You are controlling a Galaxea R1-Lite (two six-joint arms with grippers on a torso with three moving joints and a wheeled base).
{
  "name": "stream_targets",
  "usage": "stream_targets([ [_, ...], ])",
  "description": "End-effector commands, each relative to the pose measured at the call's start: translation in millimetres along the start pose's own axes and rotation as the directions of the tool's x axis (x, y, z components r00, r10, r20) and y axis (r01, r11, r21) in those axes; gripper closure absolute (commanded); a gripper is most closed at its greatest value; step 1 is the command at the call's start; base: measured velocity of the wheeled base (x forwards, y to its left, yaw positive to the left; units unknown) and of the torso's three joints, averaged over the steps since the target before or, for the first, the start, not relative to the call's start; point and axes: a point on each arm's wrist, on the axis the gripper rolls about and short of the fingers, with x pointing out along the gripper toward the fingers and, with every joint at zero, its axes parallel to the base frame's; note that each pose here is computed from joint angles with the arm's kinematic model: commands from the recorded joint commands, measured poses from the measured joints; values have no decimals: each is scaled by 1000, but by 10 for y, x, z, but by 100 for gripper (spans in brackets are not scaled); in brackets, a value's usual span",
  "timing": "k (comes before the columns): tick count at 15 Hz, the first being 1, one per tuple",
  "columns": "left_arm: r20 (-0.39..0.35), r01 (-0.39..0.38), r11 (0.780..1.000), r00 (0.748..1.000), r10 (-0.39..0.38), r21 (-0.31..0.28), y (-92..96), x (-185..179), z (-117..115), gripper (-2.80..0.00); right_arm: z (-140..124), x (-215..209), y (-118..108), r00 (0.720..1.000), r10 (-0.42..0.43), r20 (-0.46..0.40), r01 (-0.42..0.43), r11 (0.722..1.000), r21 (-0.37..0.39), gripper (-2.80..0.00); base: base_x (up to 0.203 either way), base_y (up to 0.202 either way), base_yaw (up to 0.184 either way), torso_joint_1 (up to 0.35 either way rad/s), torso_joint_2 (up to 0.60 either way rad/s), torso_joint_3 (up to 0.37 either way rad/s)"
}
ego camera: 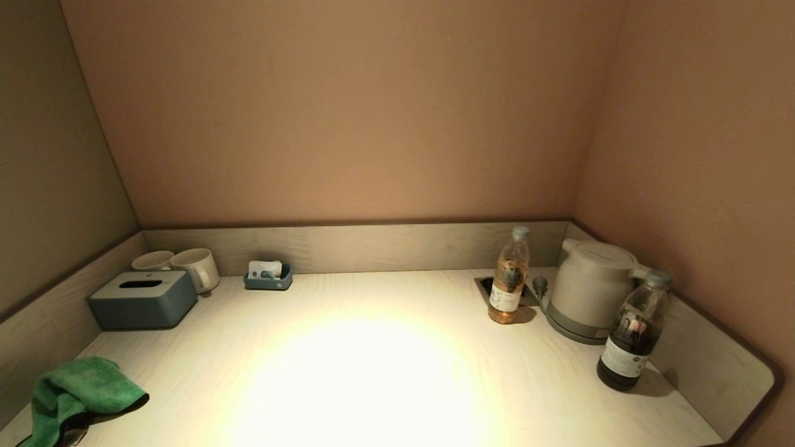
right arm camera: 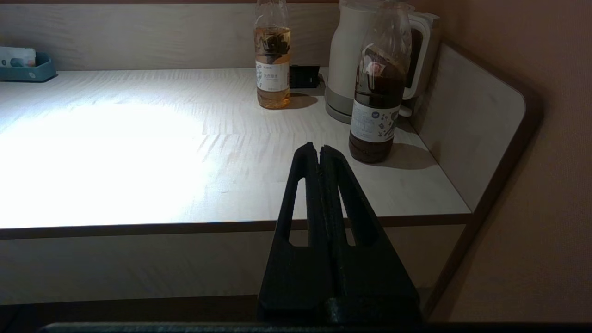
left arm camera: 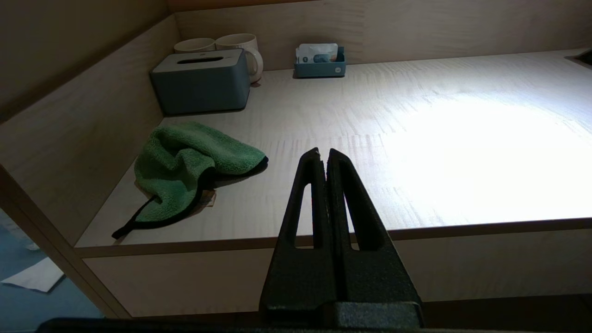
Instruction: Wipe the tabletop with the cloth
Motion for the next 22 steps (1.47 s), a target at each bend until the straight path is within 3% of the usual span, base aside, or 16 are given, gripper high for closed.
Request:
stream_targets([
  [1, 2, 0, 1000, 1000, 0, 0, 0, -1, 4, 0, 1, 1, 0, 1000, 1, 0, -1, 1000, 0, 0, 0, 0, 0, 0, 0, 0],
  [22, 1, 0, 1000, 1000, 0, 0, 0, 0, 0, 0, 1, 1, 0, 1000, 1, 0, -1, 1000, 0, 0, 0, 0, 0, 0, 0, 0],
])
